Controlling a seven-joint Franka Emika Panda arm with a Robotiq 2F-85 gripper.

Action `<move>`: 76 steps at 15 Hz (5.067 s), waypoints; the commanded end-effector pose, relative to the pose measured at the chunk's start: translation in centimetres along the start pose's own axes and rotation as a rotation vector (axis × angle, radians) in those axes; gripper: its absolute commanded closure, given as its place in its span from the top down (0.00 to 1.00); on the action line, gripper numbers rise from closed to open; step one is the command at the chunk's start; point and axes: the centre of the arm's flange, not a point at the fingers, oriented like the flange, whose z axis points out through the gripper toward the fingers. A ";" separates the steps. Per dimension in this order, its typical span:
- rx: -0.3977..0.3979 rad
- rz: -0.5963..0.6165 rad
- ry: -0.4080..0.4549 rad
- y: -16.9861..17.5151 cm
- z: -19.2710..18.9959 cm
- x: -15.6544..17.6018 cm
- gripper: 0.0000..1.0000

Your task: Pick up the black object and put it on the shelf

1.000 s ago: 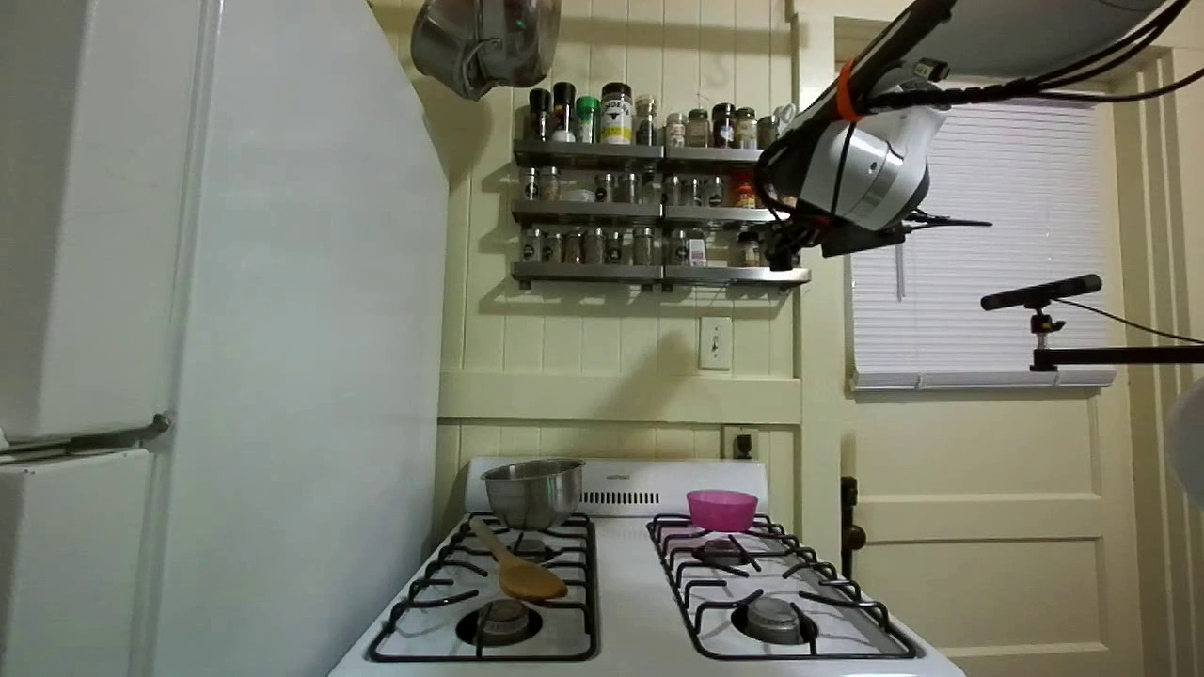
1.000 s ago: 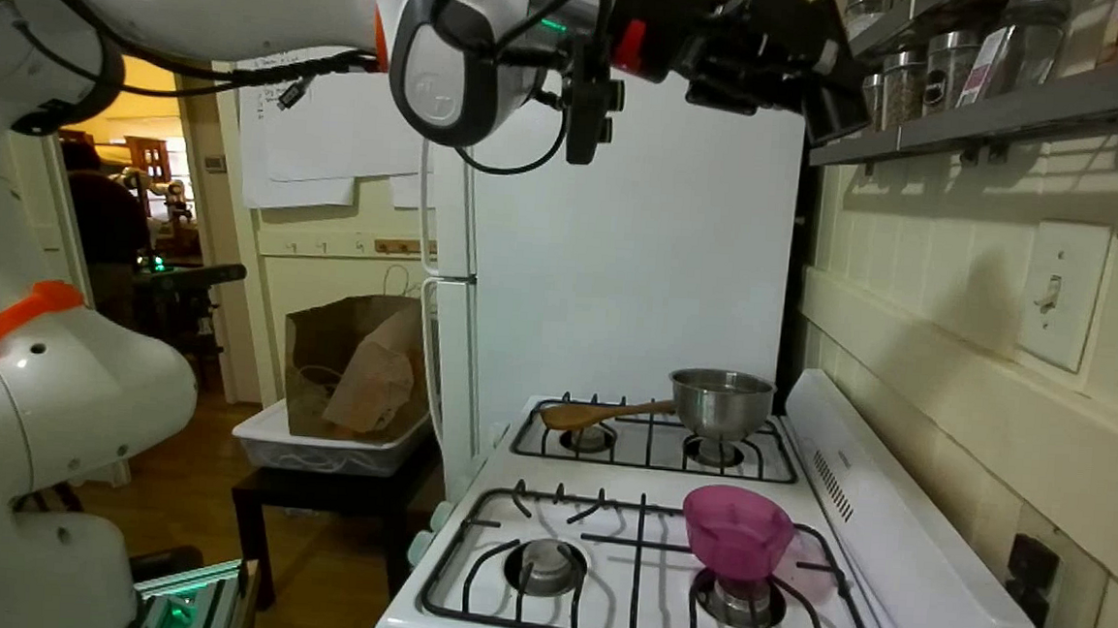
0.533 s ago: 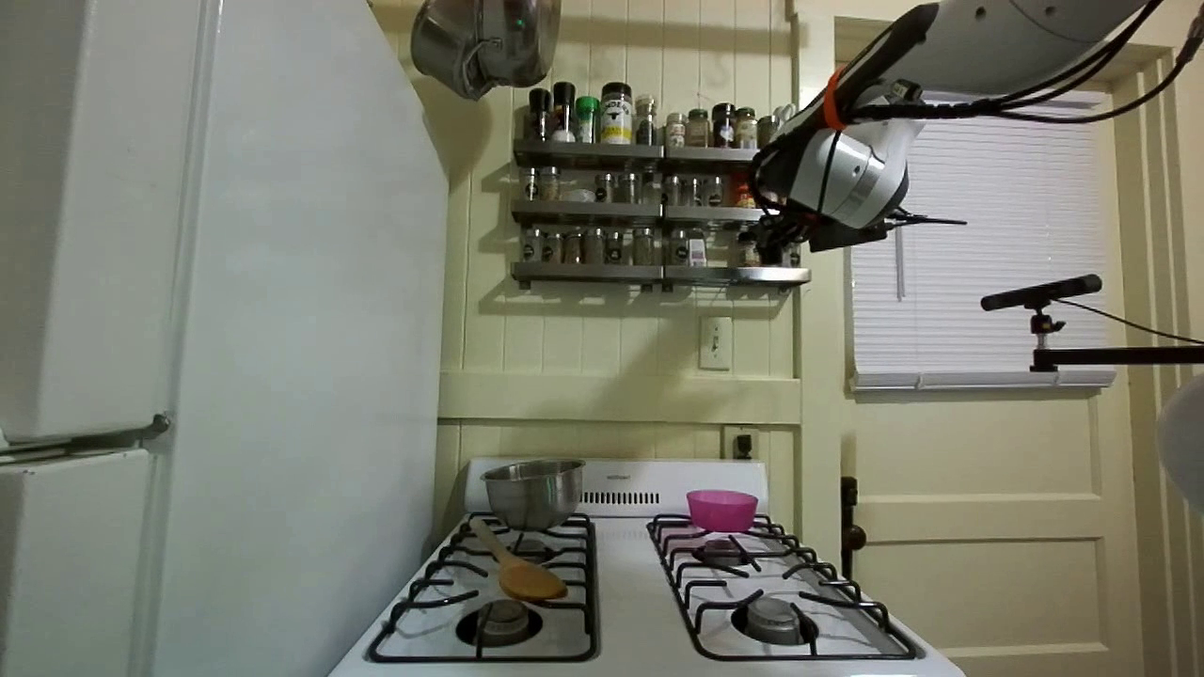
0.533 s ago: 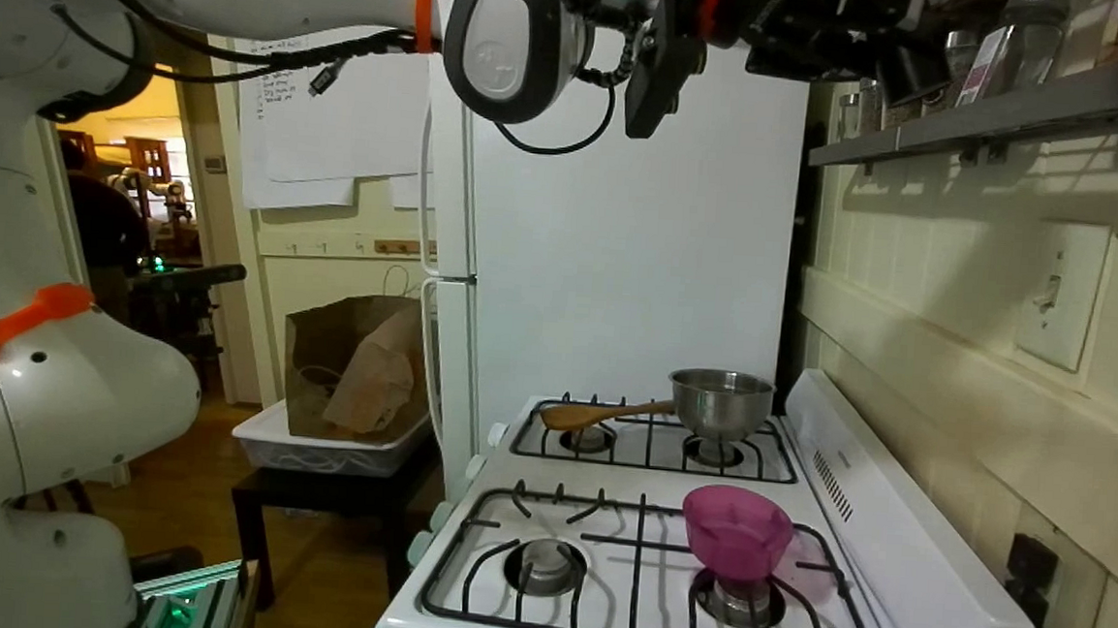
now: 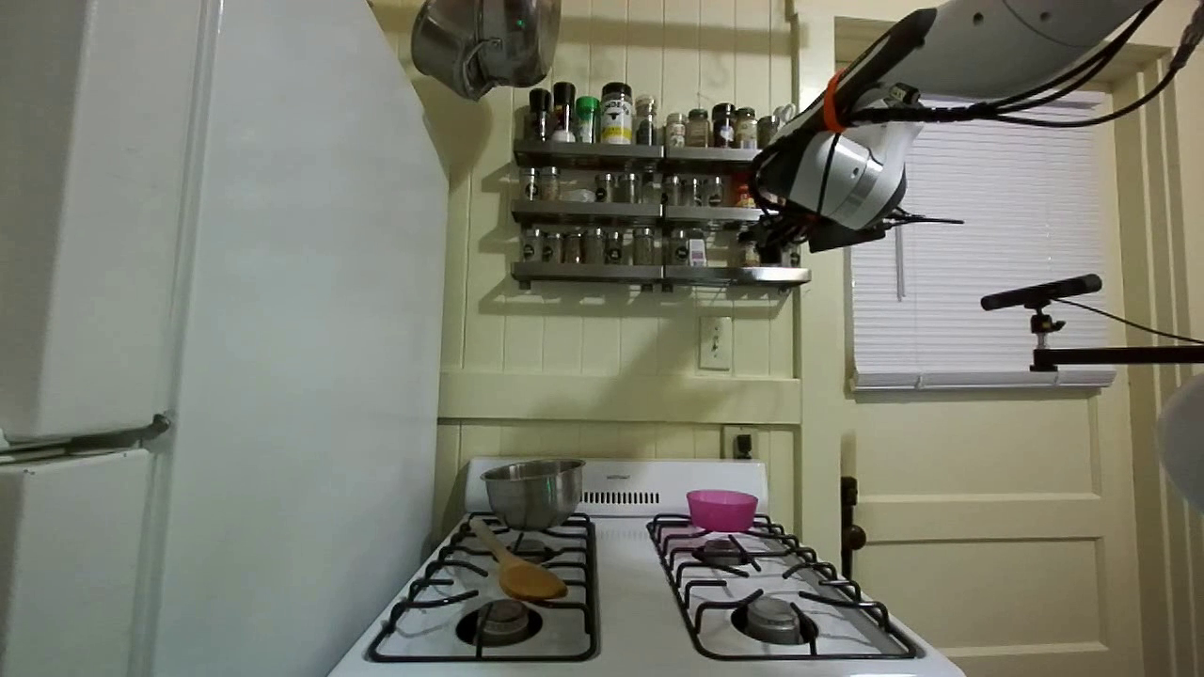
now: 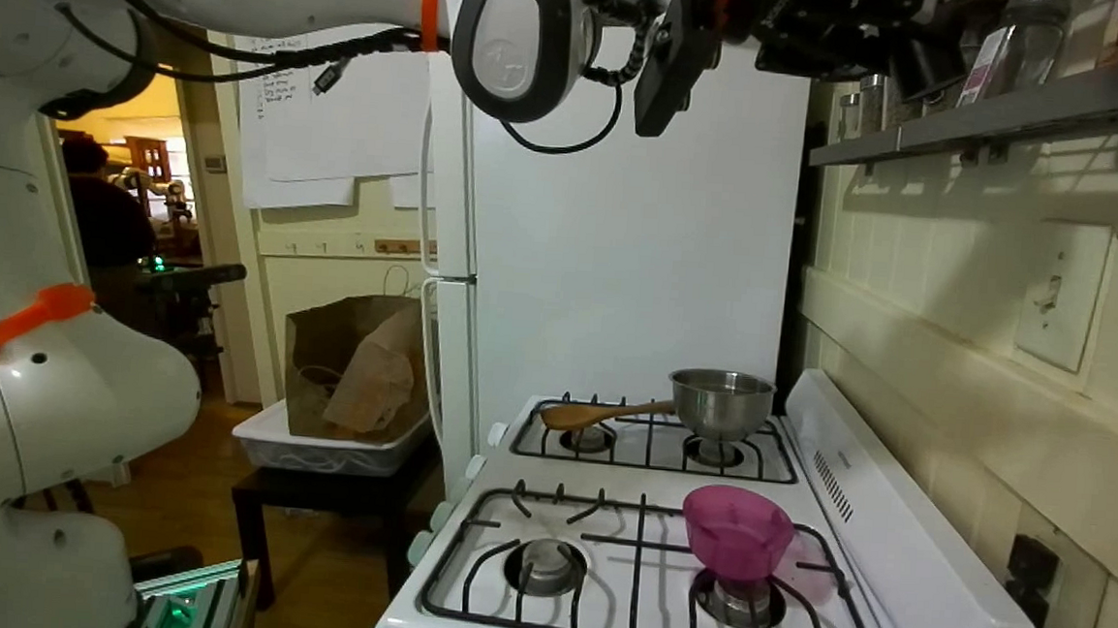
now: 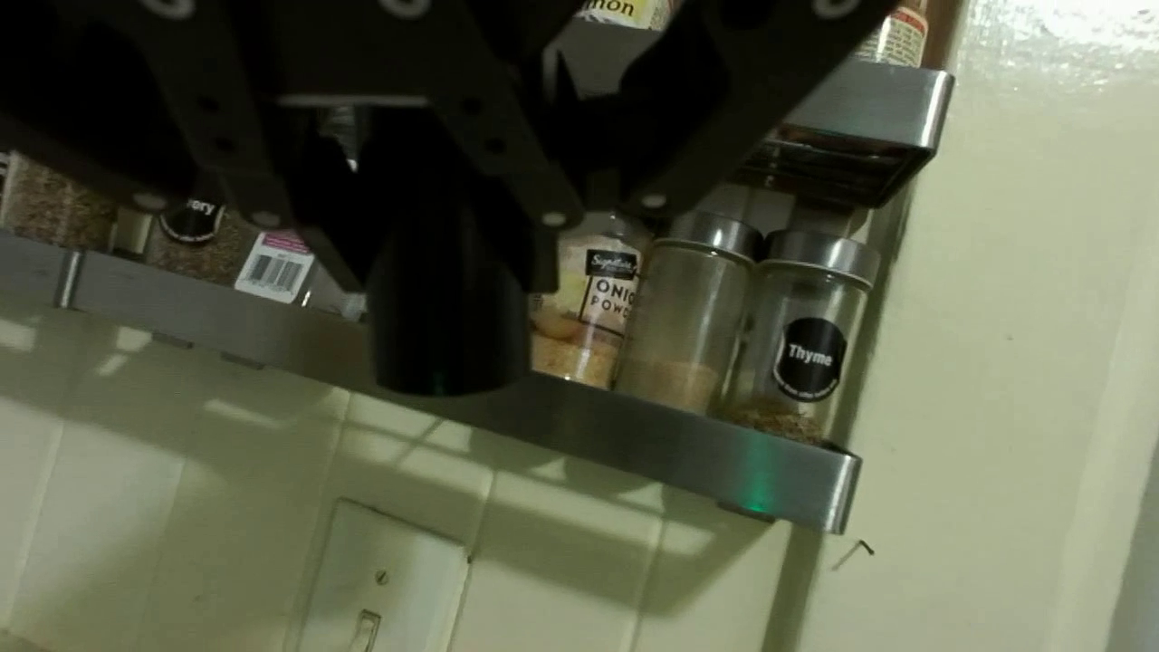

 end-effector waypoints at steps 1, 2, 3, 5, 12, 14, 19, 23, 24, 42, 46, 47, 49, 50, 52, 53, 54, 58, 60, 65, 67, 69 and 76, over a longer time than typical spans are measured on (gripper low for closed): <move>-0.002 -0.085 0.030 -0.3 1.4 1.1 0.19; 0.000 -0.111 0.032 -0.4 1.6 1.2 0.19; 0.001 -0.136 0.038 -0.5 1.9 1.4 0.19; -0.011 -0.190 0.055 -0.6 2.4 1.7 0.19; -0.046 -0.348 0.109 -0.3 4.4 2.6 0.19; -0.036 -0.381 0.107 -0.5 5.4 2.4 0.19; -0.043 -0.427 0.142 -0.4 7.0 2.3 0.19; -0.044 -0.437 0.165 -0.5 7.9 2.0 0.19; -0.041 -0.436 0.165 -0.5 8.2 1.9 0.19; 0.022 -0.169 0.148 -2.1 9.9 3.1 0.19; 0.066 -0.092 0.112 -2.6 9.6 3.5 0.19; 0.076 -0.077 0.102 -2.8 9.6 3.6 0.19; 0.081 -0.049 0.082 -3.1 9.5 3.9 0.19; 0.085 -0.030 0.063 -3.1 9.4 4.1 0.19; 0.088 0.020 0.035 -2.6 9.1 4.4 0.19; 0.087 0.046 0.026 -2.3 9.0 4.5 0.19; 0.092 0.070 0.013 -2.0 8.9 4.7 0.19; 0.113 0.161 -0.024 -1.5 8.7 5.5 0.19; 0.118 0.197 -0.039 -1.6 8.8 5.9 0.19; 0.119 0.259 -0.081 -1.5 9.5 5.9 0.19; 0.122 0.270 -0.096 -1.7 9.9 5.8 0.19; 0.117 0.279 -0.106 -1.8 10.4 5.8 0.19; 0.089 0.308 -0.154 -1.4 11.1 6.3 0.19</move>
